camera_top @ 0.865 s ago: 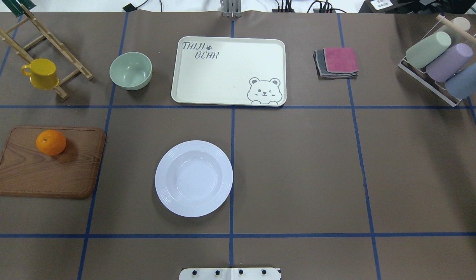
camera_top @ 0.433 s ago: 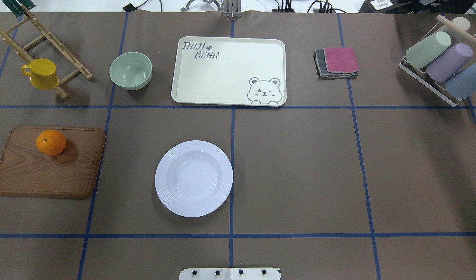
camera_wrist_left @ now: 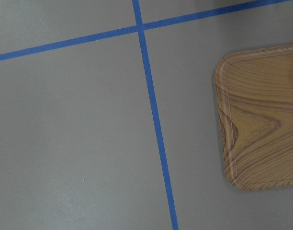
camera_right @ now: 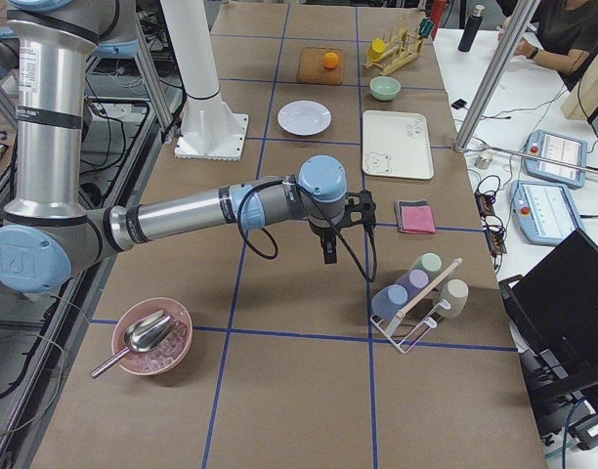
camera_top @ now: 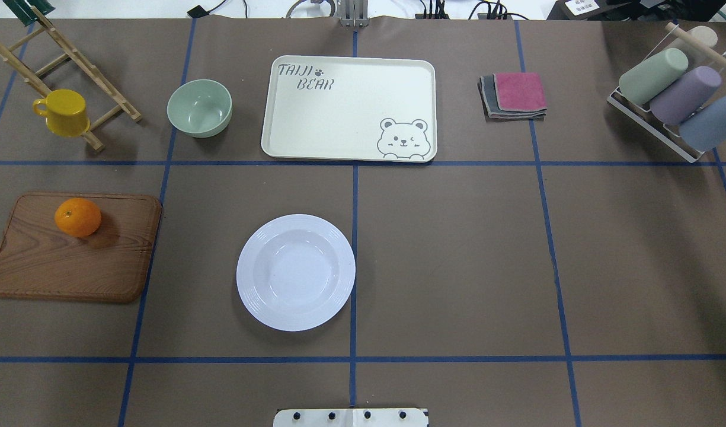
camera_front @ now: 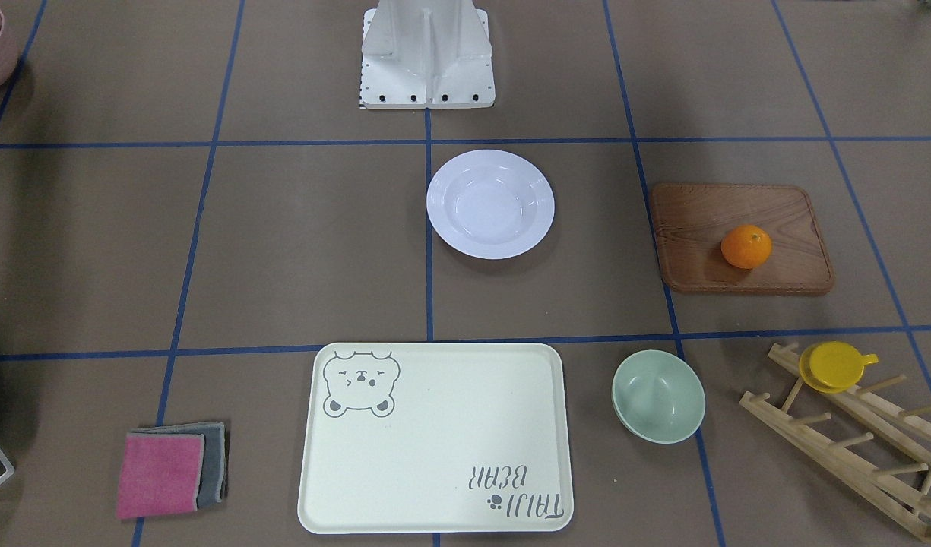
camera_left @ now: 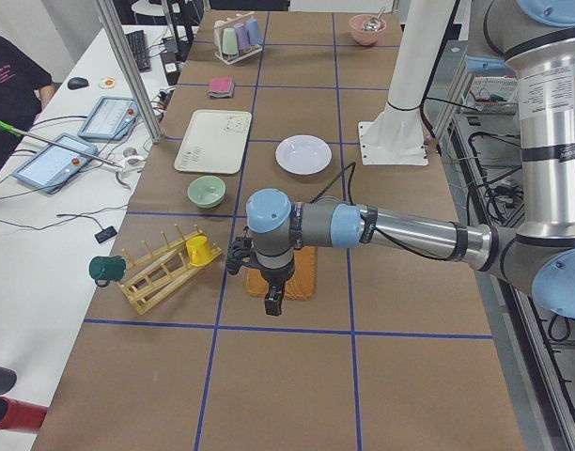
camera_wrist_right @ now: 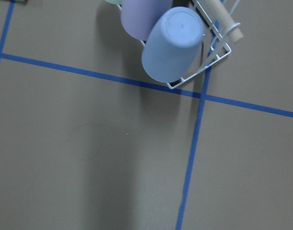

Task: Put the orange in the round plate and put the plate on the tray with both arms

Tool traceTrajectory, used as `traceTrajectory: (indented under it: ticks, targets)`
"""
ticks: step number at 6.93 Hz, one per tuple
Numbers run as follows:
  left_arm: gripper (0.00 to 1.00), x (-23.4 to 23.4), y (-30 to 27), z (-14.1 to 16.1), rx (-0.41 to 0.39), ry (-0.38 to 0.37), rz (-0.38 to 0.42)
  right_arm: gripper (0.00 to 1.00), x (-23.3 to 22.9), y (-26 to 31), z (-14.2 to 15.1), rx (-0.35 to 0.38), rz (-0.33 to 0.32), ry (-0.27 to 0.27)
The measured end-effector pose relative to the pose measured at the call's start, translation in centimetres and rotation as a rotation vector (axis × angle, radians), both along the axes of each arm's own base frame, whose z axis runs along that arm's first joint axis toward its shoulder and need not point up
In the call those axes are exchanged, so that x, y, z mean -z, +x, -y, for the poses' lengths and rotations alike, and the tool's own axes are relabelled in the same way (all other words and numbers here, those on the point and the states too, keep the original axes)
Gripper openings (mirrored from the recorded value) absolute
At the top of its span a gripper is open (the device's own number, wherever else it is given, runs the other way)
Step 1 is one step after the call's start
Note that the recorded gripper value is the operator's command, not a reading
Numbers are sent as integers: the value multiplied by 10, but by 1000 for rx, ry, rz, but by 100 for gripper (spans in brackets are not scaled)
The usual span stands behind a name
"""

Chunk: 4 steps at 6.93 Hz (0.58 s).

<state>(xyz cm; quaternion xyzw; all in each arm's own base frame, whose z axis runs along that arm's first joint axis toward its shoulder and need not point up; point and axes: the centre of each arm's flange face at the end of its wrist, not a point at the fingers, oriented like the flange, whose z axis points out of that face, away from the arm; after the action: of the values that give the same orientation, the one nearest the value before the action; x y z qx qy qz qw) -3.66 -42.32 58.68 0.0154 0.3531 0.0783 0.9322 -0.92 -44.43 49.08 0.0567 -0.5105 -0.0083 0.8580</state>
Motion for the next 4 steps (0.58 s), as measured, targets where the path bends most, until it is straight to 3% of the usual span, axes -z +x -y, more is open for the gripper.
traceTrajectory:
  ticks: [2, 3, 4]
  targets:
    - [98, 15, 9, 11, 88, 8, -9, 100, 47, -76, -4, -4, 115, -46]
    - [98, 23, 21, 18, 107, 4, -16, 100, 63, -110, -6, 0, 134, -85]
    - [98, 35, 37, 26, 120, -6, -23, 88, 80, -138, -4, 10, 149, -99]
